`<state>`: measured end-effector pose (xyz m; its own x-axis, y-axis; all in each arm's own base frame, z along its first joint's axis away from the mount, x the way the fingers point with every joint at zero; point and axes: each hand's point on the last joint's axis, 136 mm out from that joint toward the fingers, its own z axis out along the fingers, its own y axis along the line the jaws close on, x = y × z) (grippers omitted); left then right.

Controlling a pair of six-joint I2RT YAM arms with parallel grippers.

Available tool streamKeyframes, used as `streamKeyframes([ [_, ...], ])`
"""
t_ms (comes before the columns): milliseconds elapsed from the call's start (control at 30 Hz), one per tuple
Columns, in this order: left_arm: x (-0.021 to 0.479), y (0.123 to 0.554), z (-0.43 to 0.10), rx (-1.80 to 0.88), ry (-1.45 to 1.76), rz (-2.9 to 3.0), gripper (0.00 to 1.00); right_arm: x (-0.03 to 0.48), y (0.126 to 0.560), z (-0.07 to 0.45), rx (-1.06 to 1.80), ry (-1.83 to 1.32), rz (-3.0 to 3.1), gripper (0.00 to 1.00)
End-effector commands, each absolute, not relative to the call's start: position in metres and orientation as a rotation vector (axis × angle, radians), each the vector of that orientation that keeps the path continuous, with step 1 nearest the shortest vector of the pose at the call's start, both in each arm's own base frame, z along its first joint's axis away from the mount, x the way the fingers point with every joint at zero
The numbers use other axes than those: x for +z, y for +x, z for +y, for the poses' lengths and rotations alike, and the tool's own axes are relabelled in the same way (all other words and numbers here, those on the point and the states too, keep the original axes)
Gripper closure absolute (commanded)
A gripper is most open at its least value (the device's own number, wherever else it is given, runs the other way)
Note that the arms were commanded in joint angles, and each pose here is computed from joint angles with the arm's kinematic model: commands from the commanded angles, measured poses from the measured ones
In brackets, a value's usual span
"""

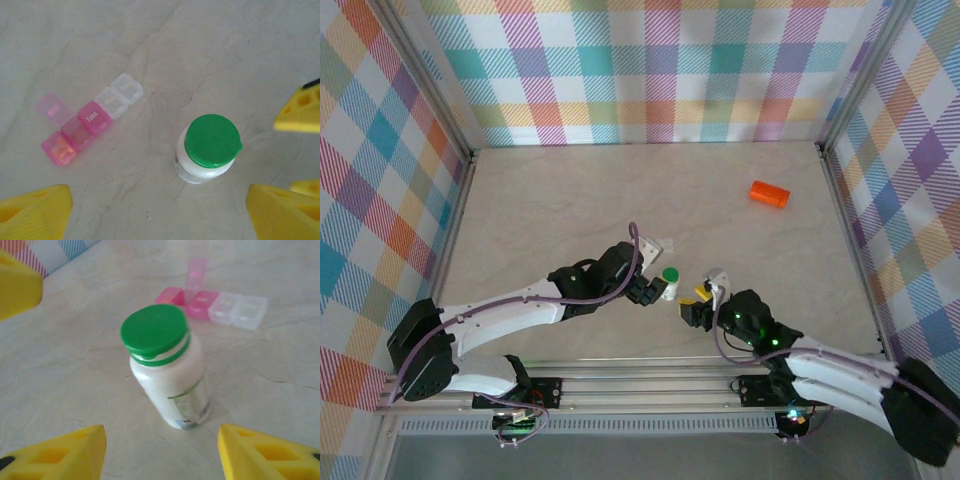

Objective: Sort the pills into containers

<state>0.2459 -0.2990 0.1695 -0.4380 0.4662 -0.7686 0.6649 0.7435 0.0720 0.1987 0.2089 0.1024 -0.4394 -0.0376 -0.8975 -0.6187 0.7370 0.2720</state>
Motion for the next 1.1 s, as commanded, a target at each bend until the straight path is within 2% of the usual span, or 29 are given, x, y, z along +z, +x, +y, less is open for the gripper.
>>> streamKeyframes([
  [0, 0.190, 0.246, -0.311, -0.285, 0.974, 2.039, 0.10, 0.092, 0.205, 0.167, 0.598, -0.259, 2.003, 0.37],
  [100, 0.186, 0.244, -0.328, -0.358, 0.996, 2.066, 0.11, 0.103, 0.208, 0.134, 0.549, -0.037, 1.975, 0.35],
  [167, 0.166, 0.241, -0.330, -0.333, 1.048, 2.133, 0.11, 0.103, 0.207, 0.112, 0.498, 0.077, 1.970, 0.33],
  [333, 0.142, 0.244, -0.345, -0.318, 1.123, 2.197, 0.11, 0.105, 0.204, 0.114, 0.542, 0.062, 1.931, 0.34],
  [867, 0.114, 0.255, -0.359, -0.296, 1.107, 2.248, 0.24, 0.088, 0.207, 0.169, 0.583, -0.226, 2.090, 0.33],
  [1067, 0.135, 0.248, -0.343, -0.385, 1.012, 2.194, 0.23, 0.102, 0.201, 0.204, 0.631, -0.510, 2.080, 0.29],
])
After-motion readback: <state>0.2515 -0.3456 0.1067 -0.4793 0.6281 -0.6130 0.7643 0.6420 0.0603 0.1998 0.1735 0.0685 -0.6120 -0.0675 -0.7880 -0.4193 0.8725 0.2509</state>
